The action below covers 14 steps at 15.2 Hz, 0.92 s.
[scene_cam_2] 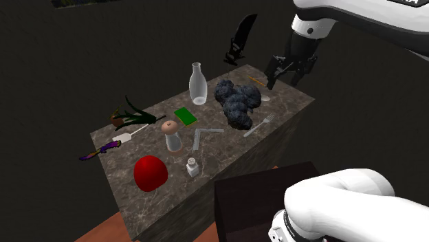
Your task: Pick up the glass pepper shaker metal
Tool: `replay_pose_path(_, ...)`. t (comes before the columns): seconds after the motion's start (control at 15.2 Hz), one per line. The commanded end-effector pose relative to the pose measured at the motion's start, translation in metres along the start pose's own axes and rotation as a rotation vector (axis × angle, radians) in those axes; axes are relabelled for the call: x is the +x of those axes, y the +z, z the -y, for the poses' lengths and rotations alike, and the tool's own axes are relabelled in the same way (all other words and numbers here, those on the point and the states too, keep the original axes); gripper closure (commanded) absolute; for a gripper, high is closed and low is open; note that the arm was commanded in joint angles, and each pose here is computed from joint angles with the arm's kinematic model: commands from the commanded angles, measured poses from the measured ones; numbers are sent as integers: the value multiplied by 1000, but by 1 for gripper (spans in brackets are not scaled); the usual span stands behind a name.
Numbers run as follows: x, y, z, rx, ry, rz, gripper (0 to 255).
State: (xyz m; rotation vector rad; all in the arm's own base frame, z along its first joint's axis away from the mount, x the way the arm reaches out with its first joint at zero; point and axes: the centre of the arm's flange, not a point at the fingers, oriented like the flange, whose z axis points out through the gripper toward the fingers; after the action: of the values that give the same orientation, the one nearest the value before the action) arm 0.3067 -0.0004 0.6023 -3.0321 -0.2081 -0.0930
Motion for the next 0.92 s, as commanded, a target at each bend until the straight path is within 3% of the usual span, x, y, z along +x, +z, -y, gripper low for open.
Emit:
replay_pose_path(0.0,0,0,0,0,0,0,0)
replay_pose_path(0.86,52,90,133,29,2,13,0)
